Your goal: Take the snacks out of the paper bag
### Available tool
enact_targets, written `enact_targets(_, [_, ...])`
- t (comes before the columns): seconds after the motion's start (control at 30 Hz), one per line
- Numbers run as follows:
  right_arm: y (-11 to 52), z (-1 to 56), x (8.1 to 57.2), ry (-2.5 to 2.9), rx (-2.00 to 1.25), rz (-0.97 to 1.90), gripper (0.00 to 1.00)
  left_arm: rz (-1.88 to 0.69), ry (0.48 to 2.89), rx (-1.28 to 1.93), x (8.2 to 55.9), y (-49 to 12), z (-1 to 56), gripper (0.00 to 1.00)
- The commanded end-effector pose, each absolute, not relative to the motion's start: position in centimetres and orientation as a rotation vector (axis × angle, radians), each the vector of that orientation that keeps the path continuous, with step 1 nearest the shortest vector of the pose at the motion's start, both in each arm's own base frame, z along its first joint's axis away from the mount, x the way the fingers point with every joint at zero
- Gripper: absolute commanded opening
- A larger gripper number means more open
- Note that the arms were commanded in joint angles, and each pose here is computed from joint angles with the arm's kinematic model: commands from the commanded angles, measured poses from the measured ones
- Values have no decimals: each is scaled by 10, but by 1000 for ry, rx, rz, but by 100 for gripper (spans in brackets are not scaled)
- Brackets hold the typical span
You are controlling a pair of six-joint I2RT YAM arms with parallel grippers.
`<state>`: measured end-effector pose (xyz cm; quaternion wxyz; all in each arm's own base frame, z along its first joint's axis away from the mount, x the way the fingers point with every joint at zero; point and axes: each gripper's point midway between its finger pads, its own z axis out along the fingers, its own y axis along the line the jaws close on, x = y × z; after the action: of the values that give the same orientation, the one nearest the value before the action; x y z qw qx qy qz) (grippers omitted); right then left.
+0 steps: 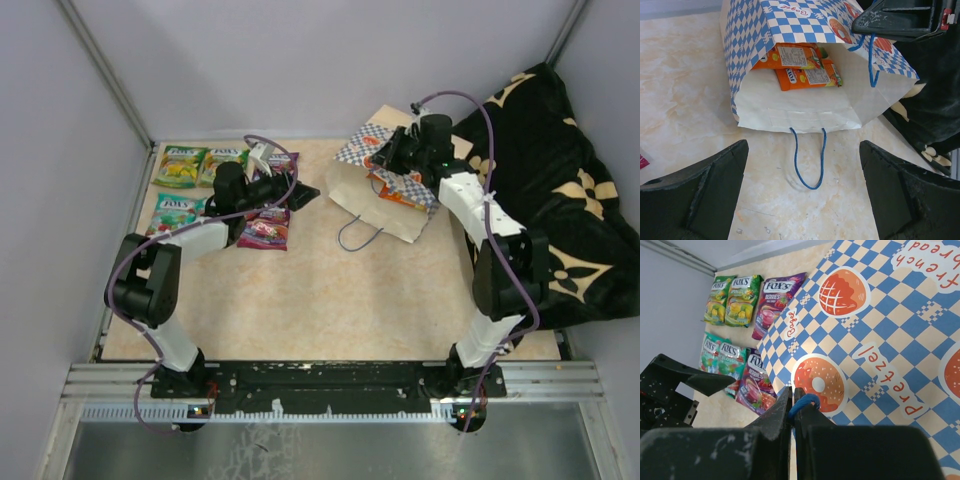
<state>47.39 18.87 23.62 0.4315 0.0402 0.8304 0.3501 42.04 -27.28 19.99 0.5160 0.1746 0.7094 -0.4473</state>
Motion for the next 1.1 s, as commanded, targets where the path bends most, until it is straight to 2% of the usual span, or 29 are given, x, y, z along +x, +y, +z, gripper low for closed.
enact_targets(0.0, [190, 266, 487, 2004, 119, 900, 0, -1058, 1691, 424, 426, -273, 202, 98])
enact_targets(0.47, [188, 226, 474, 2102, 188, 904, 0, -1181, 1674, 368, 424, -282, 201, 98])
enact_targets(0.67, [188, 233, 474, 2087, 166, 907, 0, -1228, 1612, 363, 415, -284, 224, 96])
enact_targets(0.8, [181, 242, 472, 2060, 161, 861, 0, -1272, 1622, 292, 414, -286, 218, 95])
enact_targets(1.07, [171, 261, 474, 2030, 183, 795, 0, -1505, 1578, 239, 413, -347, 209, 88])
